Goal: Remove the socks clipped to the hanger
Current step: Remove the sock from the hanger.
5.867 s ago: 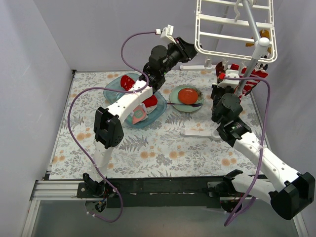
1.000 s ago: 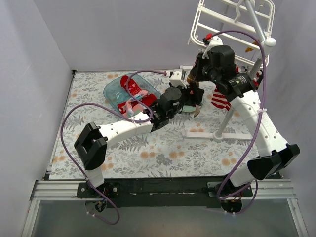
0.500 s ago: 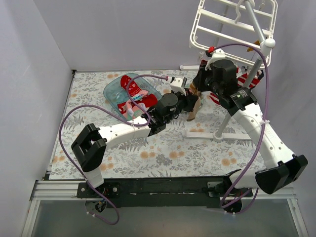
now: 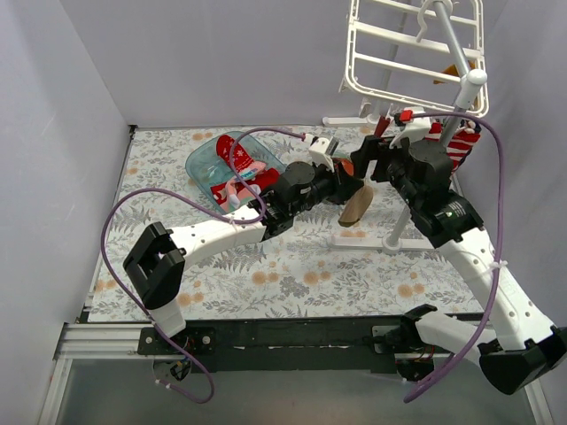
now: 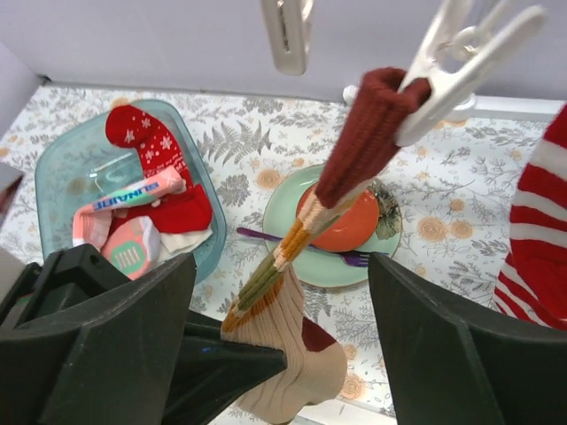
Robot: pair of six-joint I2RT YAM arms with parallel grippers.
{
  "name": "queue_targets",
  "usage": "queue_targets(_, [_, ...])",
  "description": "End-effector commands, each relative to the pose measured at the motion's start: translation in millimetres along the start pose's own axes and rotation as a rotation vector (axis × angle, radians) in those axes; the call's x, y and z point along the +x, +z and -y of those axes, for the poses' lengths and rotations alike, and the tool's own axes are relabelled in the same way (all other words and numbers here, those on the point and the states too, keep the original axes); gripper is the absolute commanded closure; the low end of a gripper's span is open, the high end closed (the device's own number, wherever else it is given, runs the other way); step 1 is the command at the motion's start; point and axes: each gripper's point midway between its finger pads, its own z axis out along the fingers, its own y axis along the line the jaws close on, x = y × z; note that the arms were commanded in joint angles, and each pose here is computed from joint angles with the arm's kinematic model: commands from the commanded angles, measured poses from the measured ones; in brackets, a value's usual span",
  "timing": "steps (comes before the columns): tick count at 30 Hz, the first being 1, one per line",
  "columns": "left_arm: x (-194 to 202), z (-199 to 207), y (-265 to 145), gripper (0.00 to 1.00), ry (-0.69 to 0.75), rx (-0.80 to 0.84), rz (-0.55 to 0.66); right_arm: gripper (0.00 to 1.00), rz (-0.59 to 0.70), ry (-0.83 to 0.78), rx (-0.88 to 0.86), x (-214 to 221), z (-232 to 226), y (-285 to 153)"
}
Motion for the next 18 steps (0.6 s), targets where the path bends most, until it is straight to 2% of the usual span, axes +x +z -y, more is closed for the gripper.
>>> queue_targets(1, [-34,28,-11,1.0,-0.033,0.089,0.024,0.12,0.175,0.04,0.041,-45,8,-23])
queue_targets(8, [-34,29,-10,1.0,-0.036,0.087,0.017,0.13,0.248,0.116,0.187,-82,30,-41])
queue_targets(18, [-35,29,-6,1.0,-0.043,0.078,0.003,0.14,0.245,0.132,0.264,-118,35,-36])
